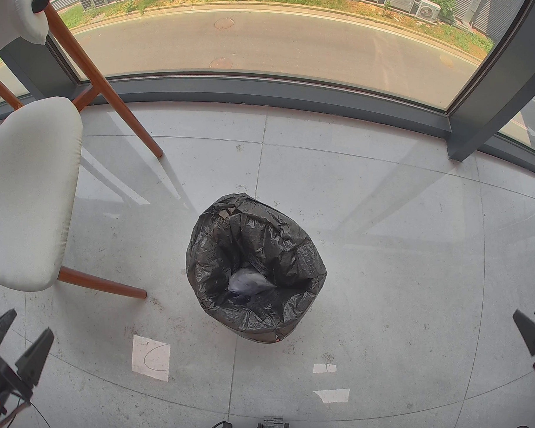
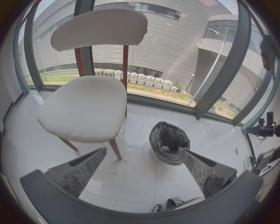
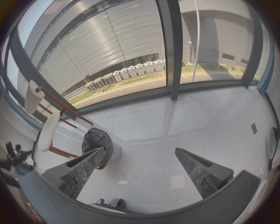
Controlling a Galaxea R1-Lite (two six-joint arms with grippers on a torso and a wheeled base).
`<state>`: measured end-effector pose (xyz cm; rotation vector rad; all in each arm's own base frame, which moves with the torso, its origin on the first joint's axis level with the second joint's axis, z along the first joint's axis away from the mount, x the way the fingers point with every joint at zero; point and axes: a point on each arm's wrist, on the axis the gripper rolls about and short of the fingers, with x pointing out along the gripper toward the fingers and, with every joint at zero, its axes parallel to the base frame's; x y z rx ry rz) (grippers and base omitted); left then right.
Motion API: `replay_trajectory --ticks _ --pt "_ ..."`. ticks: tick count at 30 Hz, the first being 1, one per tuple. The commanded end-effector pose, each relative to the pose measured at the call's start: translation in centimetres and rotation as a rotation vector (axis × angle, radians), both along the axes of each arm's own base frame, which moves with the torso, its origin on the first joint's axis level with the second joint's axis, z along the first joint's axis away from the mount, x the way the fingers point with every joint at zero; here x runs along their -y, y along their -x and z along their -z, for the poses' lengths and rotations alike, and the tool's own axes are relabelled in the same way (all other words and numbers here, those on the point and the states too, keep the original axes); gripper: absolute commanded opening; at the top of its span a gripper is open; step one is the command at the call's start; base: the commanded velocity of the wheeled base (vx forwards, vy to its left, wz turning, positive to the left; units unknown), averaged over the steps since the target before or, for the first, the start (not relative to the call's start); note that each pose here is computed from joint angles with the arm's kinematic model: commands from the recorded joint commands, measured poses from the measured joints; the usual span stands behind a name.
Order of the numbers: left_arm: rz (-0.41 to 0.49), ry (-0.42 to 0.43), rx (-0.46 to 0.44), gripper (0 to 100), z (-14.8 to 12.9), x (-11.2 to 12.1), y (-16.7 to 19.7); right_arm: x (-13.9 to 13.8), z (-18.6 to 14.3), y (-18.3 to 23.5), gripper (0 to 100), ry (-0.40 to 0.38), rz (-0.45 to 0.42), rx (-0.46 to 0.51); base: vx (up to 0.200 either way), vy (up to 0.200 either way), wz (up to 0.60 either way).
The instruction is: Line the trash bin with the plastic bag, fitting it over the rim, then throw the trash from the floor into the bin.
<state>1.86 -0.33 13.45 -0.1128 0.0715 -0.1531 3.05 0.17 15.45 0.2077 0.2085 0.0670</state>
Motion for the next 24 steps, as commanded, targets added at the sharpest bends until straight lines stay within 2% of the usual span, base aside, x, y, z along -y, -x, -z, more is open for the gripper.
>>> replay_trajectory --ticks 1,3,5,6,7,8,10,11,16,18,21,24 --pt "0.037 -0.115 0.116 100 5.28 0.10 4.32 0.14 7.76 4.62 100 0.217 0.152 0.097 0.000 0.000 0.00" --pt "0.015 -0.107 0.116 100 5.27 0.05 4.30 0.15 7.77 4.62 100 0.210 0.158 0.100 0.000 0.000 0.00" --pt "-0.039 -0.079 0.108 100 5.30 -0.07 4.26 0.15 7.77 4.62 100 0.210 0.155 0.100 0.000 0.000 0.00" --pt "-0.112 -0.050 0.103 100 5.27 -0.23 4.27 0.14 7.77 4.62 100 0.215 0.148 0.101 0.000 0.000 0.00" --pt "-0.118 -0.048 0.101 100 5.27 -0.24 4.26 0.14 7.77 4.62 100 0.217 0.147 0.101 0.000 0.000 0.00" --pt "-0.162 -0.038 0.099 100 5.27 -0.33 4.26 0.11 7.80 4.67 100 0.220 0.090 0.112 0.000 0.000 0.00" --pt "-0.161 -0.048 0.100 100 5.30 -0.32 4.24 0.19 7.85 4.83 100 0.220 -0.010 0.143 0.000 0.000 0.00" --pt "-0.158 -0.048 0.100 100 5.30 -0.32 4.24 0.19 7.85 4.85 100 0.219 -0.016 0.145 0.000 0.000 0.00" --pt "-0.065 -0.134 0.110 100 5.30 -0.12 4.26 0.14 7.93 5.31 100 0.219 0.036 0.206 0.000 0.000 0.00" --pt "-0.097 -0.117 0.112 100 5.29 -0.18 4.24 0.18 7.91 5.30 100 0.214 0.061 0.203 0.000 0.000 0.00" --pt "-0.220 -0.053 0.097 100 5.57 -0.46 4.15 0.26 7.89 5.28 100 0.206 0.093 0.200 0.000 0.000 0.00" --pt "-0.170 -0.094 0.086 100 5.73 -0.35 4.15 0.26 7.91 5.28 100 0.206 0.093 0.198 0.000 0.000 0.00"
